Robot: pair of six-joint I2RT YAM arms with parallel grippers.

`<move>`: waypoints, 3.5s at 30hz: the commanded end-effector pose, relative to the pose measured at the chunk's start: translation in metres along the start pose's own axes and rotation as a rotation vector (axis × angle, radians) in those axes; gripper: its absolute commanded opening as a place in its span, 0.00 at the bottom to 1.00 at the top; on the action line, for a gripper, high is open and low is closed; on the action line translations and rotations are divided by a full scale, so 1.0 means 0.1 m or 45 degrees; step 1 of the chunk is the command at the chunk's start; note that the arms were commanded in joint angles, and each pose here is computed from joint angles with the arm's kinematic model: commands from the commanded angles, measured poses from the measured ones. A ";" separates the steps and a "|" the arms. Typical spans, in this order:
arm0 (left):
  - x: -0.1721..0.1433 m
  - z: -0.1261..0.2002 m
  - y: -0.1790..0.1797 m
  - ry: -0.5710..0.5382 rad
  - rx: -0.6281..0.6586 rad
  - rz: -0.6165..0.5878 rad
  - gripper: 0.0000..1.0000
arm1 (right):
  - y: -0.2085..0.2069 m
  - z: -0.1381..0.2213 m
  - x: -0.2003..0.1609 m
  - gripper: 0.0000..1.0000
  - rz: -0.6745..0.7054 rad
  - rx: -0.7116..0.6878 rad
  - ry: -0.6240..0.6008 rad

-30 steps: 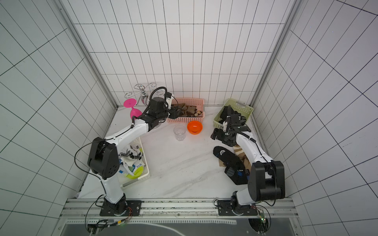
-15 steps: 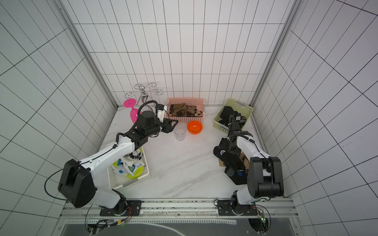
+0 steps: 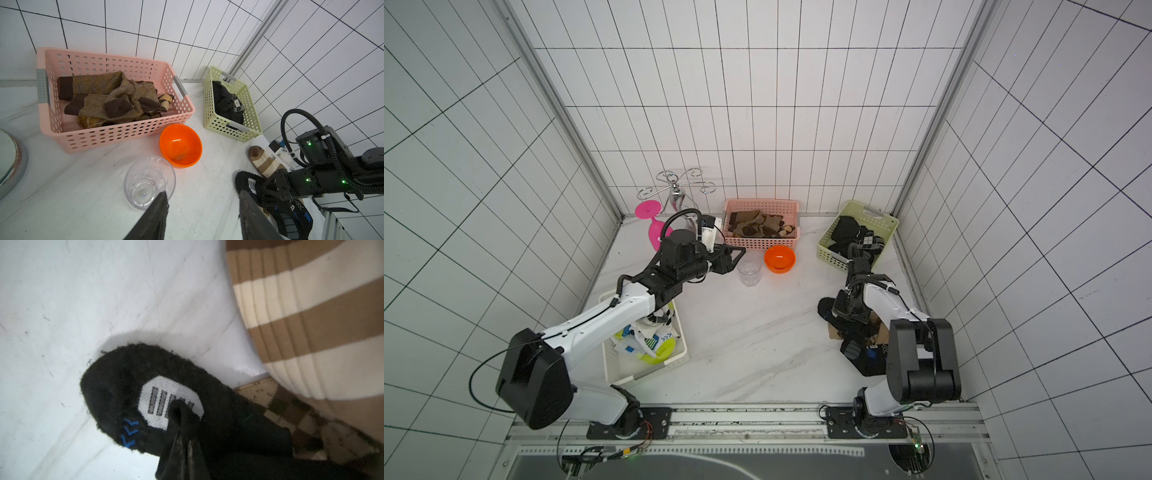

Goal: Sort the socks into the basket by color
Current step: Pick up the sock at the center of the board, then place the sock in the bin, then pick up the sock at the center of the board.

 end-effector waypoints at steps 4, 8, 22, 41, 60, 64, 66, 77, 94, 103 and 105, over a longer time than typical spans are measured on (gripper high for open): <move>0.01 0.00 -0.08 -0.022 -0.036 -0.006 0.56 | 0.15 0.25 -0.04 0.00 0.077 0.090 -0.048; 0.00 0.01 -0.11 -0.020 -0.045 -0.010 0.56 | 0.33 0.46 -0.03 0.00 0.140 0.183 -0.092; -0.04 0.04 -0.25 -0.003 -0.061 -0.044 0.56 | 0.68 1.26 0.26 0.00 0.245 0.414 -0.391; -0.05 0.20 -0.38 0.046 -0.072 -0.113 0.56 | 0.97 1.49 1.74 0.00 0.177 0.434 -1.008; -0.16 0.13 -0.47 0.085 -0.073 -0.134 0.58 | 0.56 0.27 2.06 0.21 0.038 0.223 -0.706; -0.19 0.09 -0.51 0.107 -0.085 -0.140 0.59 | 0.55 0.29 2.08 0.45 0.009 0.214 -0.692; -0.19 0.09 -0.52 0.109 -0.088 -0.144 0.59 | 0.56 0.34 2.08 0.51 0.001 0.222 -0.694; -0.25 0.02 -0.63 0.144 -0.119 -0.193 0.62 | 0.58 0.87 2.01 1.00 -0.066 0.286 -0.816; -0.40 -0.01 -0.68 0.177 -0.139 -0.221 0.63 | 0.46 1.14 1.10 0.99 -0.034 0.316 -0.696; -0.39 0.00 -0.67 0.157 -0.142 -0.231 0.64 | 0.48 0.82 0.43 0.93 0.177 0.185 -0.378; -0.39 0.00 -0.67 0.158 -0.145 -0.229 0.64 | 0.45 0.73 0.30 0.92 0.210 0.151 -0.297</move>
Point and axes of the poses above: each gripper's point midway between its finger pads, its own z axis back along the fingers, its own y axis along the line the jaws close on, x = y × z, the point moved 9 cm from there along z, back along the fingers, and after that the axes turned 4 degrees about -z, right-handed, at the moved point
